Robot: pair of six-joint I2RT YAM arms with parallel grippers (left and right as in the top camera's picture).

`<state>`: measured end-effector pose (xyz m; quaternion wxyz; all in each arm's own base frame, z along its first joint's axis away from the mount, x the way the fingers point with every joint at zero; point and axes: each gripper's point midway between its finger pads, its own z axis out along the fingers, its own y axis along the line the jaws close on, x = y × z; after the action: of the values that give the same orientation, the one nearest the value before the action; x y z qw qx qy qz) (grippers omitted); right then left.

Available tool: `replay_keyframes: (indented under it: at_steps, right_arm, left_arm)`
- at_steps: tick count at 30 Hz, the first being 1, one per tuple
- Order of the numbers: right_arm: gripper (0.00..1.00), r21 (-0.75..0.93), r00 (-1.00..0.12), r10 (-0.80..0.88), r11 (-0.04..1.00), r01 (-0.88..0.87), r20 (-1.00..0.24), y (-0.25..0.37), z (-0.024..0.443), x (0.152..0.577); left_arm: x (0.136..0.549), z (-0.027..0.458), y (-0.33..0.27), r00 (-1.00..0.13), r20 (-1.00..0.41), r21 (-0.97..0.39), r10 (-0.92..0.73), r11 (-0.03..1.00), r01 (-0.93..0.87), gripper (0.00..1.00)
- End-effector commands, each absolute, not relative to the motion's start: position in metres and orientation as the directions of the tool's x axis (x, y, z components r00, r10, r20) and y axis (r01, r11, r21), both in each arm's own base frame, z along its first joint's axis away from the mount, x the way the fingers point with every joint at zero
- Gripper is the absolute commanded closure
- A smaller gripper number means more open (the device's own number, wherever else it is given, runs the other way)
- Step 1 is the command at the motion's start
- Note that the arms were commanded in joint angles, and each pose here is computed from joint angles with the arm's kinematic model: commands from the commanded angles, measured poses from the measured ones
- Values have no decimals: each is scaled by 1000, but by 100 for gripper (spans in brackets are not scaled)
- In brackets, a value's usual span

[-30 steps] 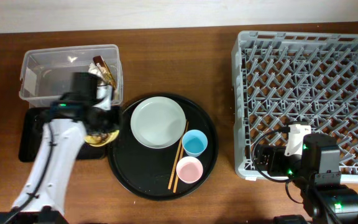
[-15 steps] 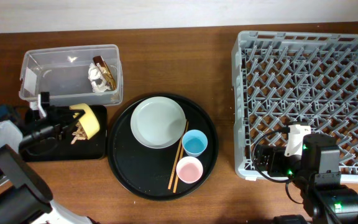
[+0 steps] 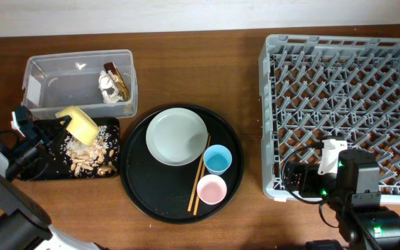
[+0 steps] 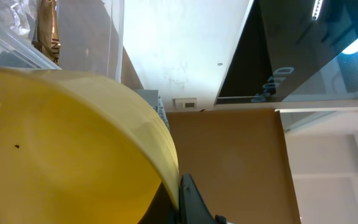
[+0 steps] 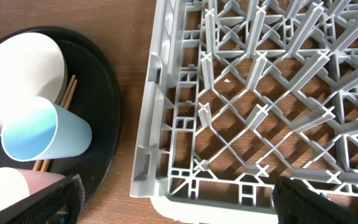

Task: Sort waste into correct bins and load items into the dishwasher rack
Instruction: 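Tip the yellow bowl over the black tray to dump scraps, then place the empty yellow bowl onto the white plate with left gripper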

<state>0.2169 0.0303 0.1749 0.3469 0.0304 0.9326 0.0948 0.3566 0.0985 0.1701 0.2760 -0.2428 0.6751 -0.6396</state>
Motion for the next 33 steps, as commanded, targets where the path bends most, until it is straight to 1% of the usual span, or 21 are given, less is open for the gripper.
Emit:
replay_keyframes:
  at_steps: [1, 7, 8, 9, 10, 11, 12, 13, 15, 19, 21, 22, 24, 25, 27, 28, 30, 32, 33]
  right_arm:
    - [2, 203, -748, 121, 979, -19, -653, 32, 181, 218]
    - [2, 203, -748, 121, 979, -19, -652, 32, 181, 218]
    - [2, 203, -748, 121, 979, -19, -653, 32, 181, 218]
    - [2, 203, -748, 121, 979, -19, -653, 32, 181, 218]
    - [2, 203, -748, 121, 979, -19, -653, 32, 181, 218]
    - [2, 203, -748, 121, 979, -19, -652, 32, 181, 218]
    - [2, 203, -748, 121, 979, -19, -652, 32, 181, 218]
    - [2, 203, -748, 121, 979, -19, -652, 32, 181, 218]
    - [2, 203, -748, 121, 979, -19, -652, 32, 181, 218]
    - [1, 203, -748, 121, 979, -19, -652, 32, 181, 218]
    - [2, 203, -748, 121, 979, -19, -652, 32, 181, 218]
    - [2, 203, -748, 121, 979, -19, -653, 32, 181, 218]
    - [2, 203, -748, 121, 979, -19, -653, 32, 181, 218]
    - [2, 203, -748, 121, 979, -19, -653, 32, 181, 218]
    - [2, 203, -748, 121, 979, -19, -653, 32, 181, 218]
    - [2, 203, -748, 121, 979, -19, -653, 32, 181, 218]
    - [2, 203, -748, 121, 979, -19, -653, 32, 181, 218]
    - [2, 203, -748, 121, 979, -19, -653, 32, 181, 218]
    - [1, 203, -748, 121, 979, -19, -653, 32, 181, 218]
  left_arm:
    - [359, 180, 103, -724, -71, -997, -686, 46, 54, 100]
    - [359, 179, 103, -724, -72, -997, -686, 47, 54, 100]
    - [359, 174, 103, -725, -77, -997, -684, 74, 35, 99]
    - [359, 149, 107, -729, -95, -980, -678, 193, -51, 100]
    - [356, 126, 112, -724, -35, -950, -689, 247, -190, 100]
    - [355, 124, 112, -718, -4, -948, -696, 231, -219, 100]
    - [359, 156, 105, -727, -51, -989, -685, 134, -57, 100]
    - [359, 183, 100, -727, -113, -994, -678, 74, 85, 100]
    - [359, 186, 99, -719, -197, -980, -666, 138, 140, 100]
    - [356, 191, 96, -724, -170, -985, -669, 118, 123, 100]
    - [353, 199, 85, -734, -202, -979, -649, 151, 136, 100]
    - [351, 200, 74, -754, -218, -972, -620, 207, 112, 100]
    - [345, 192, 48, -810, -257, -929, -528, 365, 57, 100]
    - [342, 189, 36, -832, -266, -908, -487, 417, 46, 100]
    - [330, 172, -12, -914, -286, -794, -286, 605, 59, 100]
    - [327, 166, -23, -932, -276, -763, -235, 643, 64, 100]
    - [316, 143, -56, -973, -213, -663, -92, 745, 75, 100]
    - [306, 129, -84, -978, -200, -568, 57, 807, 163, 100]
    - [301, 121, -99, -972, -191, -498, 135, 840, 215, 100]
